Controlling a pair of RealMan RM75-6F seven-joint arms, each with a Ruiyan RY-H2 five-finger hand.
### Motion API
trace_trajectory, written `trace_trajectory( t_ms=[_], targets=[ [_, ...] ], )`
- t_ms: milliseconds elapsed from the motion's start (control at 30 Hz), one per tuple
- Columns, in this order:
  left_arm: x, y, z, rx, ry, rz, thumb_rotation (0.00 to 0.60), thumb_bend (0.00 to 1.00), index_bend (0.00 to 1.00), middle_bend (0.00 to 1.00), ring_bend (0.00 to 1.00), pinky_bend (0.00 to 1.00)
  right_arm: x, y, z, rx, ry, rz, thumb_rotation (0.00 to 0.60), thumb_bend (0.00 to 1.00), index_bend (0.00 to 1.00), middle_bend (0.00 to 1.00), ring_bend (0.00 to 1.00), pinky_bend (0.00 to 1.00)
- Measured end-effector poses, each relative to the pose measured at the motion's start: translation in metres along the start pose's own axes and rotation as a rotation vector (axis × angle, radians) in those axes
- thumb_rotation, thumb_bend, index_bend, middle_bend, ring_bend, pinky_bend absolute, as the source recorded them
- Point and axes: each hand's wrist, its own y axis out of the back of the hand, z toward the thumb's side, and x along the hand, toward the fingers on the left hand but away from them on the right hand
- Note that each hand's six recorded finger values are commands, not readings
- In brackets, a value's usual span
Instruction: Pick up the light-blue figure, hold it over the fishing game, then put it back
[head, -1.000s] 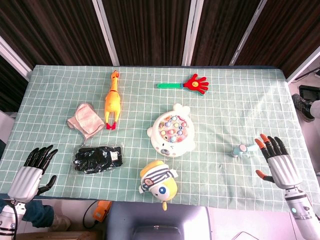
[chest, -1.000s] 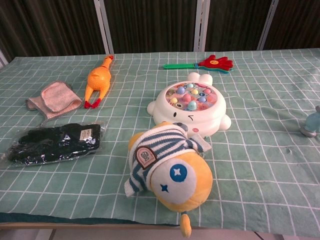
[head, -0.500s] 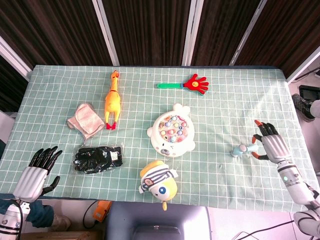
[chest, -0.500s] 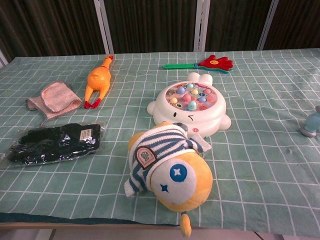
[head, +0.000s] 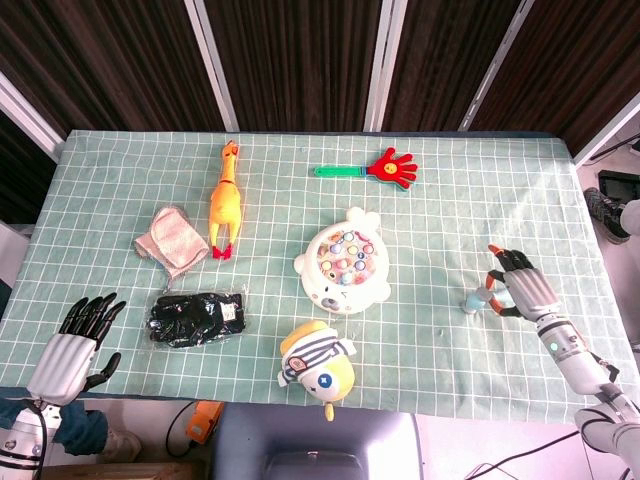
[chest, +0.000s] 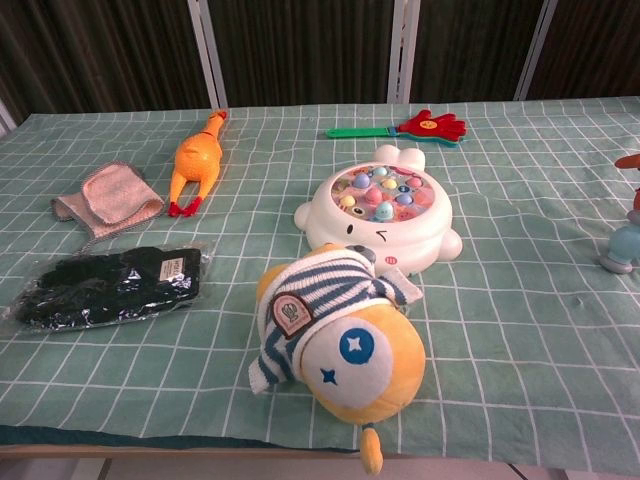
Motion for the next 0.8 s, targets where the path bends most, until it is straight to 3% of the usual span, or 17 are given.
trace_trajectory(
  t_ms=[800],
  targets=[
    [-0.0008, 0.0002, 0.0006, 0.002, -0.007, 0.0, 0.6, 0.39, 0.0, 0.0, 0.0, 0.0, 0.0017, -0.004, 0.0063, 0.016, 0.014, 0.028, 0.6, 0.52, 0.63, 0.0, 0.0, 0.0]
  ],
)
